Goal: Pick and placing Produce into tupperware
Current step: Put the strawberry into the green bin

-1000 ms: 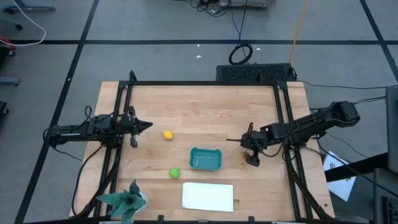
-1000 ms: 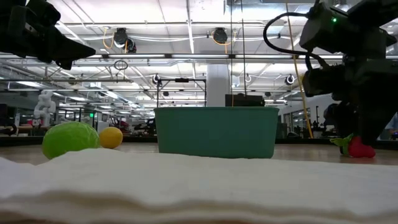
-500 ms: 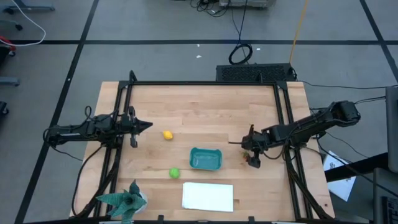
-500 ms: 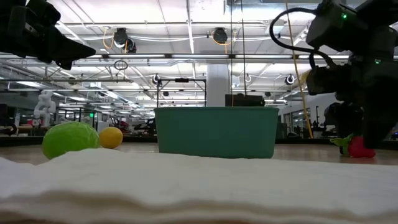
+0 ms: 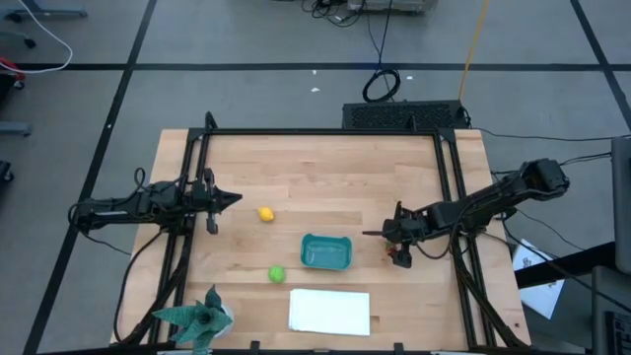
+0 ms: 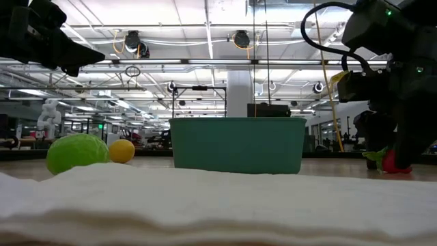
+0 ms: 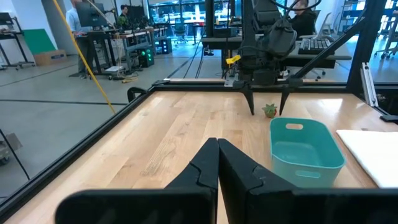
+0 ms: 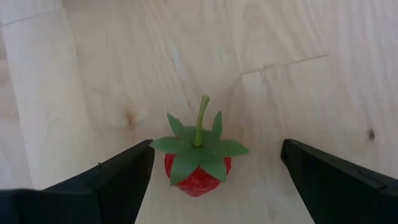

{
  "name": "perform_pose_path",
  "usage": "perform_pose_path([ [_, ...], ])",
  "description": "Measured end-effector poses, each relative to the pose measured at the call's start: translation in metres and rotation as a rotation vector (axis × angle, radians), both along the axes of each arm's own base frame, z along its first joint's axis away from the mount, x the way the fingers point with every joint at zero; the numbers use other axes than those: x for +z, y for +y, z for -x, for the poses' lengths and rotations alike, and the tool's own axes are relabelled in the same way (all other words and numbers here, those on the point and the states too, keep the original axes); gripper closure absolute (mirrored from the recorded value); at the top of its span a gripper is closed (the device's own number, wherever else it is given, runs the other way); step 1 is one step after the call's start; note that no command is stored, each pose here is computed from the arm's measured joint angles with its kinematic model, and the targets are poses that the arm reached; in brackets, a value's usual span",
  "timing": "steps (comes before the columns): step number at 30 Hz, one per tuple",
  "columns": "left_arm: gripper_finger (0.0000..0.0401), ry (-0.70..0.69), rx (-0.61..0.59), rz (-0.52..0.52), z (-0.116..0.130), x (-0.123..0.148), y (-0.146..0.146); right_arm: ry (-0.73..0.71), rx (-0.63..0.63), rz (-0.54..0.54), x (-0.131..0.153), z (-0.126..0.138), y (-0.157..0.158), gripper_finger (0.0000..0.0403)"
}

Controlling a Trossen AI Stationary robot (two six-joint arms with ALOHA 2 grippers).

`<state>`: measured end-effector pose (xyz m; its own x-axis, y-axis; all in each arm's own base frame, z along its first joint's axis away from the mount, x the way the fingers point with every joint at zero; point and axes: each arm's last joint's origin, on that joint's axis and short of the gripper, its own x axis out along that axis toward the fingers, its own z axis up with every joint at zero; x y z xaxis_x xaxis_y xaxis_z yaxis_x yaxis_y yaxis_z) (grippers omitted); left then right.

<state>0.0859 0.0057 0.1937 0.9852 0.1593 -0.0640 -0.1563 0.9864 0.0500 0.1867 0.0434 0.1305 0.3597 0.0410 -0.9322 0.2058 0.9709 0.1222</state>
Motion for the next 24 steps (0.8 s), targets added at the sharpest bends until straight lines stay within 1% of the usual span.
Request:
perform_pose_path([
  [9,0.0396,0.002,0.000,-0.006,0.0000,-0.0001,0.0000,0.015,0.047,0.036,-0.0043,-0.0003,0.0059,0.0051],
  [15,0.0396,0.004,-0.001,-0.007,0.0000,-0.0003,0.0000,0.015,0.056,0.038,-0.0044,0.0002,0.0075,0.0053],
  [19,0.0396,0.005,0.000,-0.007,0.0000,-0.0003,0.0000,0.017,0.063,0.040,-0.0045,0.0004,0.0074,0.0071],
  [24,0.0396,0.005,0.000,-0.007,0.0000,-0.0003,0.0000,0.020,0.064,0.041,-0.0048,0.0007,0.0073,0.0109],
])
